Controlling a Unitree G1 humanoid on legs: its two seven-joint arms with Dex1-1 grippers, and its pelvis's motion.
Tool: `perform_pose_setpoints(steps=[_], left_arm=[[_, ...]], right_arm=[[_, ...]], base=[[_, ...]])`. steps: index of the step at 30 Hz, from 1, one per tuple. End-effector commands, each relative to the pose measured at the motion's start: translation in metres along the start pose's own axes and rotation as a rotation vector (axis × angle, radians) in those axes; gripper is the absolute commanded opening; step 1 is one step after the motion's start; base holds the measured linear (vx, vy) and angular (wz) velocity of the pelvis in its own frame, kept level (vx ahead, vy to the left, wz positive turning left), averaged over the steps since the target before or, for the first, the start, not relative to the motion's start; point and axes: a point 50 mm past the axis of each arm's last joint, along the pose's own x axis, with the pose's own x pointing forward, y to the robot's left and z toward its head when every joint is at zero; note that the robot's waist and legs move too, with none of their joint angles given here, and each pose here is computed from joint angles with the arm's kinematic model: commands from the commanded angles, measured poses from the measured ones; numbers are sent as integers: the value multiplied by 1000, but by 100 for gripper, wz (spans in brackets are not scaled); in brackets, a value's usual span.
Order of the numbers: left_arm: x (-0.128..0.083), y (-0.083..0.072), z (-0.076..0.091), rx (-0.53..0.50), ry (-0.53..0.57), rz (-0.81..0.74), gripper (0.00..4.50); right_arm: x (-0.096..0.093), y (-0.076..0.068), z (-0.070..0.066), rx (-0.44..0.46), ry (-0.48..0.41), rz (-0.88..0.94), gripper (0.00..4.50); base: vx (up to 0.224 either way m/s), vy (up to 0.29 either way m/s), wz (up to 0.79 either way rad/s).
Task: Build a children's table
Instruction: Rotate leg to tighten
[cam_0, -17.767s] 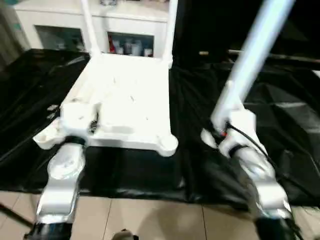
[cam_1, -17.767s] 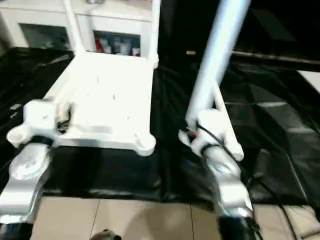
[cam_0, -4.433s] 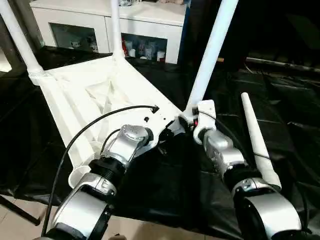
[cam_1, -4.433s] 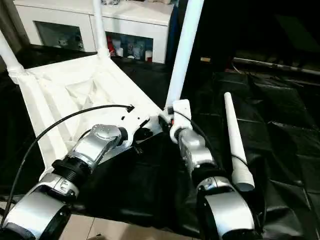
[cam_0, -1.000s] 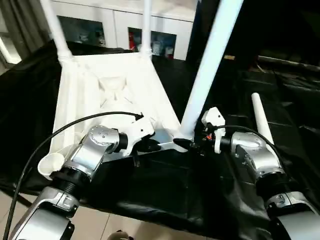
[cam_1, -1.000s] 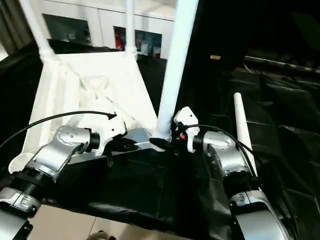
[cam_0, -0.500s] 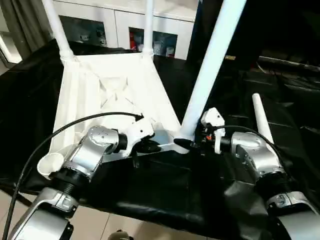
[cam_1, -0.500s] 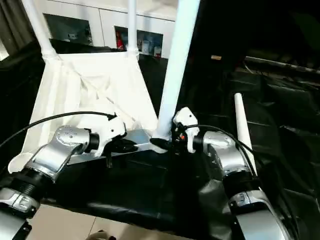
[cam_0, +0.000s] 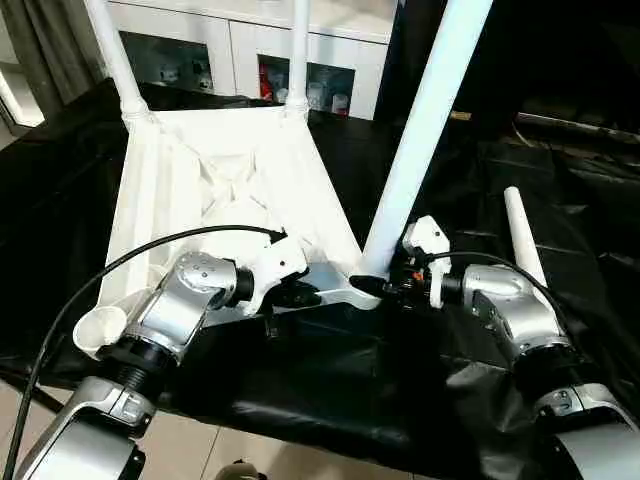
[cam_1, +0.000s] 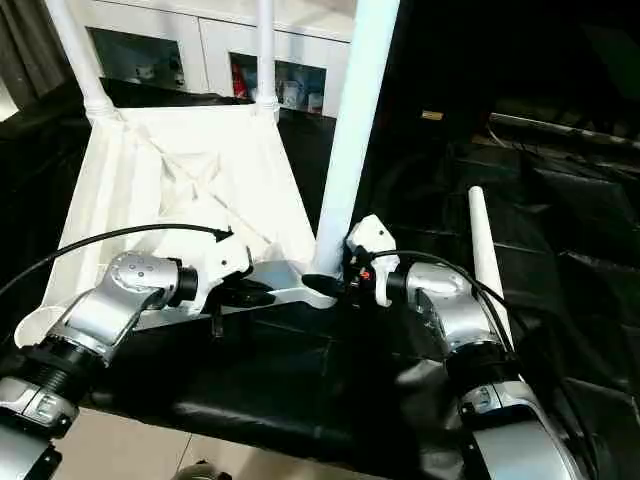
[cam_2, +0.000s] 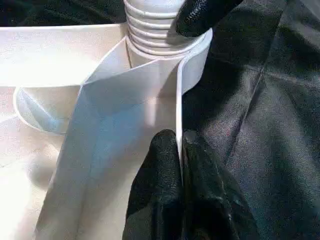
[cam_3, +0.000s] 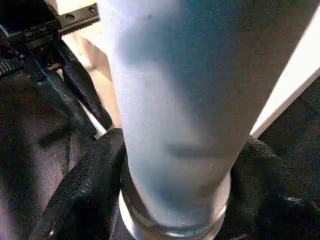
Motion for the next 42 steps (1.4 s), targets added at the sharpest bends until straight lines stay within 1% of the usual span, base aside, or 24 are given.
perform_pose_setpoints(steps=[1,2,3,6,9,10,11,14,16,20,21,22,24,27,28,30,31,32,33,34,35,36,38,42], left_arm=[[5,0,8,2,-34,14,0],[7,3,8,-14,-26,50,0],[7,3,8,-14,-26,50,0],[14,12,9,-55,-3,151,0],[26,29,15,-166,14,345,0],[27,30,16,-183,12,360,0],[27,30,16,-183,12,360,0],[41,31,25,-201,23,413,0],[45,30,27,-196,23,414,0],[51,25,30,-156,17,376,0],[51,25,29,-152,17,372,0],[50,24,29,-137,13,363,0],[48,24,28,-124,8,354,0],[45,23,28,-111,-5,329,0],[43,23,28,-105,-7,323,0],[40,22,25,-96,-6,306,0],[36,21,23,-66,-12,278,0],[36,21,23,-66,-12,278,0],[32,19,20,-42,-14,252,0],[32,19,20,-42,-14,252,0],[27,18,17,-29,-17,220,0],[25,17,15,-30,-20,202,0],[24,16,15,-26,-23,196,0],[14,7,16,20,-71,70,0]], right_arm=[[1,3,-13,43,24,-38,266],[3,0,-17,73,14,-116,266],[3,0,-17,73,14,-116,266],[11,-4,-28,184,15,-290,266],[25,-2,-41,301,73,-487,266],[28,-1,-43,317,87,-513,265],[28,-1,-43,317,87,-513,265],[40,-4,-44,402,134,-708,265],[44,-6,-41,406,138,-746,265],[51,-6,-32,355,128,-743,265],[51,-7,-30,355,115,-745,300],[51,-8,-28,348,102,-749,300],[50,-10,-24,341,70,-740,337],[47,-14,-18,313,28,-709,348],[45,-16,-15,294,16,-688,374],[41,-17,-10,257,-4,-624,380],[36,-18,-5,207,-14,-528,384],[36,-18,-5,207,-14,-528,404],[27,-17,-4,118,9,-415,404],[27,-17,-4,118,9,-415,404],[16,-14,-5,21,39,-291,404],[12,-12,-4,11,33,-238,404],[11,-11,-4,12,29,-229,404],[-2,-6,1,-6,-3,-84,404]], base=[[0,0,0],[0,0,0],[0,0,0],[0,0,0],[0,0,0],[0,0,0],[0,0,0],[0,0,0],[0,0,0],[0,0,0],[0,0,0],[0,0,0],[0,0,0],[0,0,0],[0,0,0],[0,0,0],[0,0,0],[0,0,0],[0,0,0],[0,0,0],[0,0,0],[0,0,0],[0,0,0],[0,0,0]])
